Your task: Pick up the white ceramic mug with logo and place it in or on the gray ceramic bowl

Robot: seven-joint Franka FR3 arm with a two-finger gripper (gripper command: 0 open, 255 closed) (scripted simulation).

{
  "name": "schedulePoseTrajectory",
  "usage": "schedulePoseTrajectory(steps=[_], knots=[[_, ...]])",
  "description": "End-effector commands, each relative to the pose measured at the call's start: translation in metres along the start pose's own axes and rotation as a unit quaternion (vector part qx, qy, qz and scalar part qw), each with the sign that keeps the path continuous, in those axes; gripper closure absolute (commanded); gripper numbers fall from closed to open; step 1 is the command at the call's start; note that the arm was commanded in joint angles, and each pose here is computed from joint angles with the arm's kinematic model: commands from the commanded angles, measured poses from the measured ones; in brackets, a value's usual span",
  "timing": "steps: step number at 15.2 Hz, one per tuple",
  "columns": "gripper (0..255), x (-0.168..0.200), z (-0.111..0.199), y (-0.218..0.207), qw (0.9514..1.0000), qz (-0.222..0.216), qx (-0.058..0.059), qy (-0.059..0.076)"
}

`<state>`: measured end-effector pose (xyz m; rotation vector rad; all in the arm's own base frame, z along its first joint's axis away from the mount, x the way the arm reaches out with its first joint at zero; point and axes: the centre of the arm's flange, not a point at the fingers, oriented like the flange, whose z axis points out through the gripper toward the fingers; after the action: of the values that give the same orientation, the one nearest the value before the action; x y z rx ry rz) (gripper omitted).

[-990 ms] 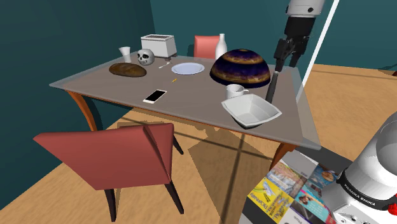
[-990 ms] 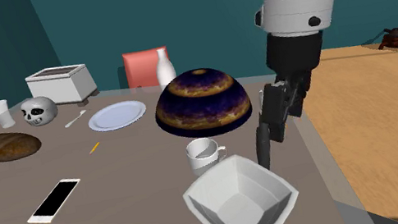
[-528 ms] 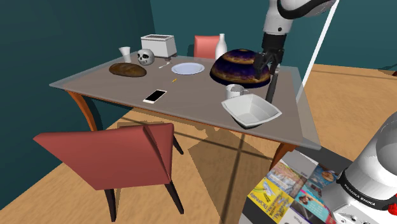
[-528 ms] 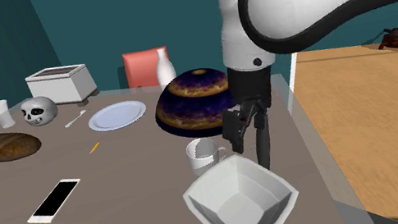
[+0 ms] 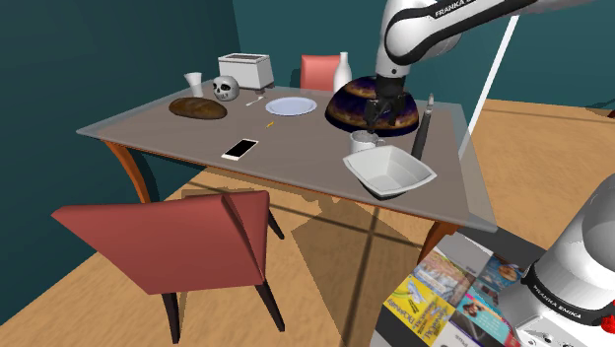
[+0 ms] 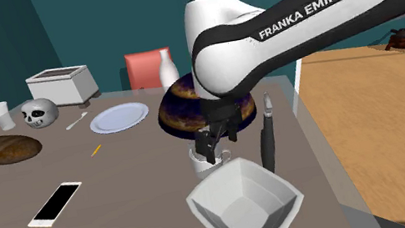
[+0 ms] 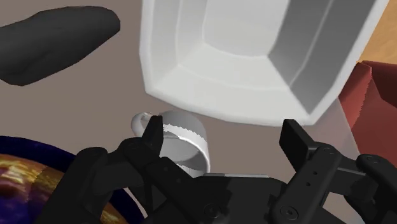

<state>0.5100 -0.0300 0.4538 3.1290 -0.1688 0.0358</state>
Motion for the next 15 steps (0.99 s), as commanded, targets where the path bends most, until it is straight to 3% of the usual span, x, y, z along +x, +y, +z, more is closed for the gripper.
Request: schedulePoseTrajectory(steps=[1,9,15], knots=[[0,0.020,0.014,-0.003,1.0000,0.001,-0.004,0.003],[0,0.102,0.077,-0.004,0.9997,0.004,-0.021,0.012],[0,0.107,0.106,-0.003,0.9997,0.005,-0.022,0.012]])
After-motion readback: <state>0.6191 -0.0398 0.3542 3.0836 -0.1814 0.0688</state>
